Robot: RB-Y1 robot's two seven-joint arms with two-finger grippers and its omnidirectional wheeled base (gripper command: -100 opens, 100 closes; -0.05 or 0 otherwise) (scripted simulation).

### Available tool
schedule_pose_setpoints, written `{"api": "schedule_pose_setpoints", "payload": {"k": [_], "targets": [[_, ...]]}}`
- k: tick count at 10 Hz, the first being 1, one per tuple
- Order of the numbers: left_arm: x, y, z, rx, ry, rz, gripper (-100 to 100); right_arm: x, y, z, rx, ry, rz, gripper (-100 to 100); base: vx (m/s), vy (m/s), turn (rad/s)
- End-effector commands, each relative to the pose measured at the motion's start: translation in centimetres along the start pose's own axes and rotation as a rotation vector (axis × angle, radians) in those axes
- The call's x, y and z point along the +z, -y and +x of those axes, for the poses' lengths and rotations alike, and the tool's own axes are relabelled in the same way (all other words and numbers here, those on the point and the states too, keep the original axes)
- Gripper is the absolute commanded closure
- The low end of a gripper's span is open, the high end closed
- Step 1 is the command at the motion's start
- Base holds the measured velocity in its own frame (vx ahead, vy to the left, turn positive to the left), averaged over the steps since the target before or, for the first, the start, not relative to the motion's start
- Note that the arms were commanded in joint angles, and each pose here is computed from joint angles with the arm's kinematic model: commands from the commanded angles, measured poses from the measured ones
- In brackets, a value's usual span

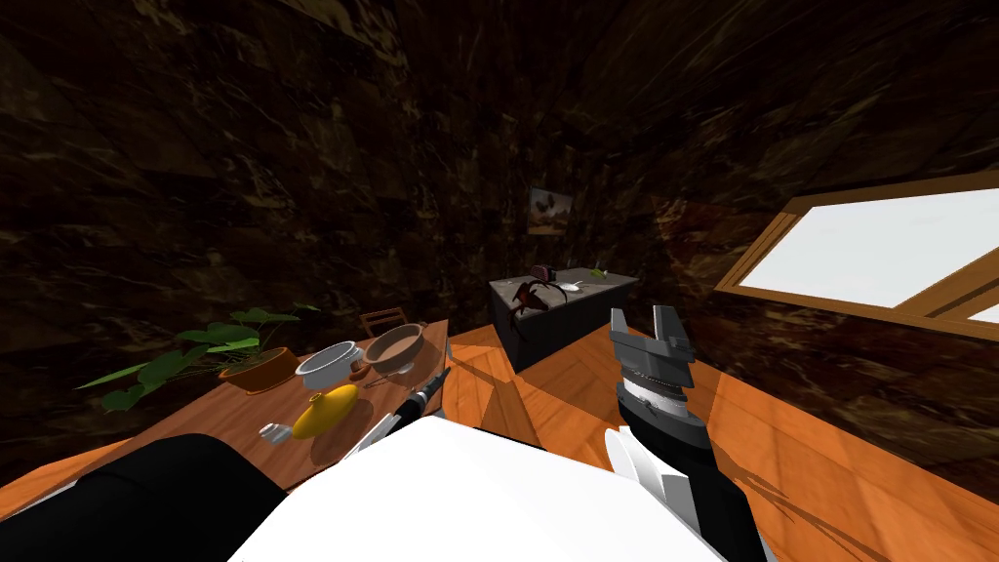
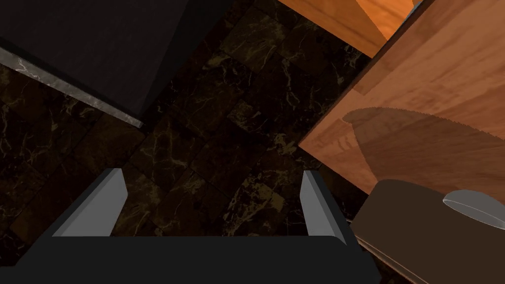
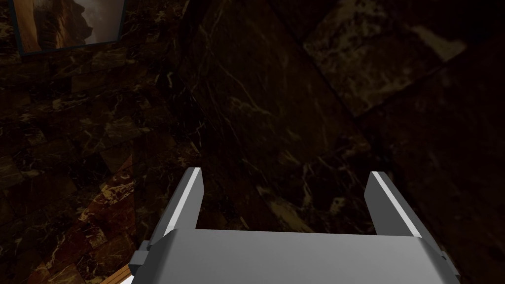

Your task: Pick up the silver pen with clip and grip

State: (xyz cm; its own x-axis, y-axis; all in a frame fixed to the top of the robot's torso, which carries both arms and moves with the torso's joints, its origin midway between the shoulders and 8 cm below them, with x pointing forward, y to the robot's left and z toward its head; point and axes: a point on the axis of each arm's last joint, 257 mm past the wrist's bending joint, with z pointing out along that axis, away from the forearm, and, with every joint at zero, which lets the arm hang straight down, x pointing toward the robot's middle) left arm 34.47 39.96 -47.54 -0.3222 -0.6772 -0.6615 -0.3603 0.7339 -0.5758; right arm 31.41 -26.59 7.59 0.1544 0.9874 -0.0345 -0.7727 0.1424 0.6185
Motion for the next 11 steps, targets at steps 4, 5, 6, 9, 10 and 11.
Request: {"api": "schedule_pose_setpoints", "payload": {"k": [4, 5, 6, 9, 10, 11], "targets": [[-0.8, -6.0, 2.4, 0.072, -0.073, -0.128, -100, 0.0, 0.0, 0.0, 0.0, 0.0, 0.0, 0, 0.056, 0.007, -0.021], [-1.0, -6.6, 2.7, 0.07, -0.08, -0.14, -100, 0.0, 0.0, 0.0, 0.0, 0.0, 0.0, 0, 0.049, 0.02, -0.01], [-1.1, -7.8, 3.0, 0.098, -0.097, -0.164, -100, 0.0, 0.0, 0.0, 0.0, 0.0, 0.0, 0, 0.06, 0.023, -0.021], [-2.0, -10.6, 4.3, 0.119, -0.135, -0.224, -100, 0.0, 0.0, 0.0, 0.0, 0.0, 0.0, 0, 0.049, 0.028, -0.012], [-2.0, -10.6, 4.3, 0.119, -0.135, -0.224, -100, 0.0, 0.0, 0.0, 0.0, 0.0, 0.0, 0, 0.013, 0.015, -0.001], [-2.4, -11.8, 4.7, 0.141, -0.155, -0.251, -100, 0.0, 0.0, 0.0, 0.0, 0.0, 0.0, 0, 0.023, 0.024, -0.014]]}}
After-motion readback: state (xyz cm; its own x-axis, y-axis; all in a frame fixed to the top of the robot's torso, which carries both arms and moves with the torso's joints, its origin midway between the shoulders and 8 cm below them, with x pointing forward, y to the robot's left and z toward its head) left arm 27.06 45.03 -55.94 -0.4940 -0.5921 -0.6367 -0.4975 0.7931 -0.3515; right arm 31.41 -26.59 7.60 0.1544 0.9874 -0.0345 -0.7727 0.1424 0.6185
